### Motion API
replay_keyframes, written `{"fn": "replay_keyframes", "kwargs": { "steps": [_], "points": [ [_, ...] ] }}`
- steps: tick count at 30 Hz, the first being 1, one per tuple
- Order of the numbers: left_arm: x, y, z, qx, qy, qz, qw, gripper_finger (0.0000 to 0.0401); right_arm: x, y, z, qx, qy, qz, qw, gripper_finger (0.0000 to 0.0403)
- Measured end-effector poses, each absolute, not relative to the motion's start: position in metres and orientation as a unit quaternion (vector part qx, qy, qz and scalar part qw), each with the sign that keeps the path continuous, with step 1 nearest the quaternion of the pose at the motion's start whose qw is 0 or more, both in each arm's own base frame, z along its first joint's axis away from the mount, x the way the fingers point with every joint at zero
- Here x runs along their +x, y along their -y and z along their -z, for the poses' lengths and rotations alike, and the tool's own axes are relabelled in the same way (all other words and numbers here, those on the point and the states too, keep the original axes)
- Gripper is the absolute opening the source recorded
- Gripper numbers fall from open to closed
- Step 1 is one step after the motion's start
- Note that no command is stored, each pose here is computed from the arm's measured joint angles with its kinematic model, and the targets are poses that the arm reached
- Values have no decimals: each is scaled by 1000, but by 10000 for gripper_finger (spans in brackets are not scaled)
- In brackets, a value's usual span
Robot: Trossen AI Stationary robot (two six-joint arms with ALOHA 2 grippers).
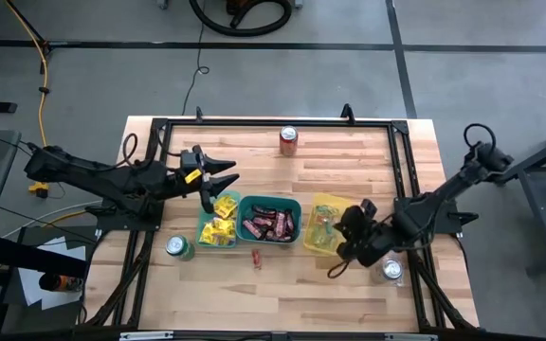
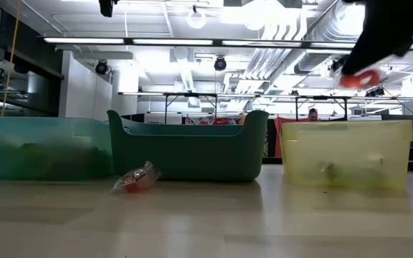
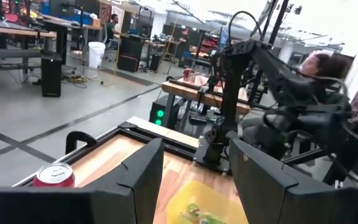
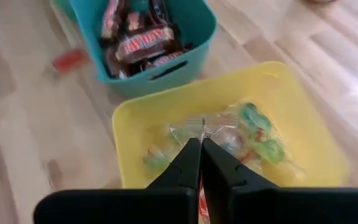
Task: Sort candy
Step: Put the red gummy into the yellow bin
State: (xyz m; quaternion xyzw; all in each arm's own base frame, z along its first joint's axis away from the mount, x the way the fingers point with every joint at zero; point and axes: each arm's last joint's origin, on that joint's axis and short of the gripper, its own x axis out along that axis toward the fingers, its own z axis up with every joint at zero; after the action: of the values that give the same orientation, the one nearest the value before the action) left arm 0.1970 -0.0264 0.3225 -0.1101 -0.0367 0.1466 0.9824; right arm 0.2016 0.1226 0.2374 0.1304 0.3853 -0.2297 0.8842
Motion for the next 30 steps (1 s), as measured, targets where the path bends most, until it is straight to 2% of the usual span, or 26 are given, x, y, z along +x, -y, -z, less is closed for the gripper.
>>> {"fn": "replay_keyframes", "kwargs": {
  "steps": [4,7,12,18,21,24,30],
  "points": [
    [201,27,-319,-107,29,-154,982,170,200,-106,-212,177,-350,238,888,9],
    [204,27,-317,-122,30,-156,980,170,203,-97,-201,196,-350,231,886,36],
    [213,28,-317,-134,37,-185,973,170,206,-91,-198,158,-375,204,891,122],
    [234,38,-335,-106,31,-189,976,170,212,-92,-223,95,-373,154,910,227],
    [252,51,-347,-42,-15,-172,984,170,215,-94,-240,86,-351,140,922,253],
    [271,68,-356,34,-108,-127,985,172,212,-95,-257,81,-325,132,933,258],
    [295,108,-363,142,-297,7,944,190,194,-94,-288,93,-273,129,949,259]
  ]
}}
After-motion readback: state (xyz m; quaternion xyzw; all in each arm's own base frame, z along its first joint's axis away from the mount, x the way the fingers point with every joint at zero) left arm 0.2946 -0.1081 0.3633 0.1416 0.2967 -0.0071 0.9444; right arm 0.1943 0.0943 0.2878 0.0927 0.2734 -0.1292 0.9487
